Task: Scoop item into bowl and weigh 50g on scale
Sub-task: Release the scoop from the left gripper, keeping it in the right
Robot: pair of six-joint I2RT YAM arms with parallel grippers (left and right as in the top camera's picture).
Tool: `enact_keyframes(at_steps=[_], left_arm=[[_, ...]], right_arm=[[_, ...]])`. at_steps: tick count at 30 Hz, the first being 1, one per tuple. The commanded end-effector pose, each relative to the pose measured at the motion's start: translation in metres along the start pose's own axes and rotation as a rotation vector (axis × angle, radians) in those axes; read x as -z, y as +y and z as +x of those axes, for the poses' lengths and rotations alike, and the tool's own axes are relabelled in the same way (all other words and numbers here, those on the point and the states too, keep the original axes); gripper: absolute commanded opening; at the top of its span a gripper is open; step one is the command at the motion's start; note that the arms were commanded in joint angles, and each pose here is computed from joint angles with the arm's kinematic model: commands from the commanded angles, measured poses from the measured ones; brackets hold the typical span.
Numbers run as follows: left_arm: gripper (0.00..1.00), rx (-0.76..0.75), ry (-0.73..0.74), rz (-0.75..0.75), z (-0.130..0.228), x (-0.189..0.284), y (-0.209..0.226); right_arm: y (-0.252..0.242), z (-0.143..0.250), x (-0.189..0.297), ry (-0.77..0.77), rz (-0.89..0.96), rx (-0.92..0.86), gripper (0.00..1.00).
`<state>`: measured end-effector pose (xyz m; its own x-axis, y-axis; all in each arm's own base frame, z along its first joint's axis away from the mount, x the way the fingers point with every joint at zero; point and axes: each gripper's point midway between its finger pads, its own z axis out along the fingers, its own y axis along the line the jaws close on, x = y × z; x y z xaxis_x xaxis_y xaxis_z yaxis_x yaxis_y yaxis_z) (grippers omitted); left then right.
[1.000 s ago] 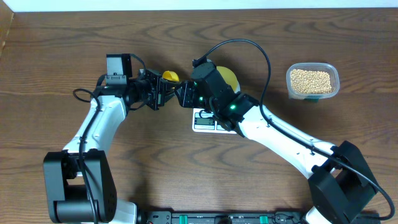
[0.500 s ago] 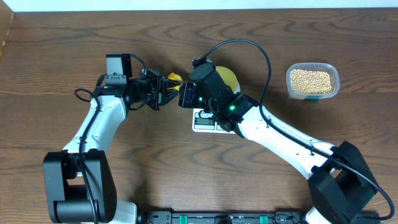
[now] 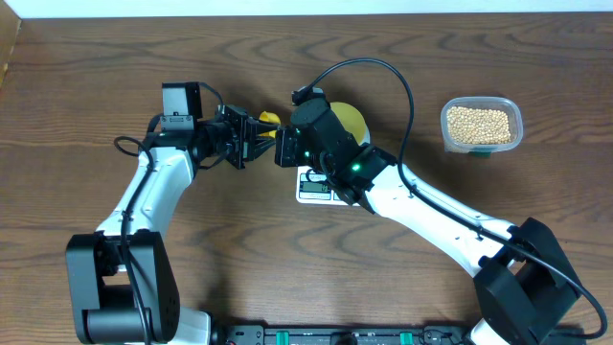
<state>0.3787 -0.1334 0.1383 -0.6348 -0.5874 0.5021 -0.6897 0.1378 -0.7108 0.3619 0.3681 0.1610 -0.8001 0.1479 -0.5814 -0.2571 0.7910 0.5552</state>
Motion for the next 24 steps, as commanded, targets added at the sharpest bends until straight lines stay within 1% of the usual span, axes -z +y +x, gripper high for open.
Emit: enact_keyframes(at_steps=[1, 2, 3, 5, 7, 10, 12, 15, 21, 22, 23, 24], left_arm=[[0.24, -0.003, 0.015, 0.004, 0.004, 0.001, -0.002], [0.27, -0.003, 0.015, 0.004, 0.004, 0.001, -0.002], [0.28, -0.003, 0.015, 0.004, 0.004, 0.001, -0.002], [0.32, -0.003, 0.009, 0.003, 0.003, 0.001, -0.002], [0.33, -0.003, -0.034, -0.008, -0.005, 0.001, 0.0], [0.33, -0.003, -0.137, -0.034, -0.022, 0.003, 0.004], [0.33, -0.003, -0.16, -0.04, -0.026, 0.004, 0.006], [0.34, -0.003, -0.167, -0.042, -0.027, 0.004, 0.006], [0.36, -0.003, -0.181, -0.046, -0.03, 0.004, 0.006], [0.38, -0.003, -0.206, -0.052, -0.034, 0.005, 0.008], [0.45, -0.003, -0.234, -0.059, -0.039, 0.006, 0.009], [0.49, -0.003, -0.261, -0.066, -0.043, 0.007, 0.01]], right_arm=[[0.003, -0.009, -0.001, -0.037, -0.003, 0.147, 0.01], [0.007, -0.012, 0.0, -0.046, -0.024, 0.207, 0.01], [0.01, -0.013, 0.0, -0.05, -0.033, 0.228, 0.01], [0.012, -0.021, 0.003, -0.061, -0.043, 0.25, 0.01], [0.014, -0.03, 0.007, -0.062, -0.056, 0.255, 0.01], [0.014, -0.043, 0.014, -0.036, -0.09, 0.247, 0.01], [0.015, -0.048, 0.016, -0.028, -0.108, 0.249, 0.01], [0.01, -0.062, 0.023, -0.019, -0.127, 0.231, 0.01], [-0.009, -0.079, 0.035, 0.005, -0.088, 0.219, 0.01], [-0.011, -0.084, 0.039, 0.005, -0.078, 0.23, 0.01], [-0.013, -0.091, 0.043, 0.002, -0.069, 0.237, 0.01], [-0.015, -0.098, 0.048, -0.004, -0.059, 0.24, 0.01]])
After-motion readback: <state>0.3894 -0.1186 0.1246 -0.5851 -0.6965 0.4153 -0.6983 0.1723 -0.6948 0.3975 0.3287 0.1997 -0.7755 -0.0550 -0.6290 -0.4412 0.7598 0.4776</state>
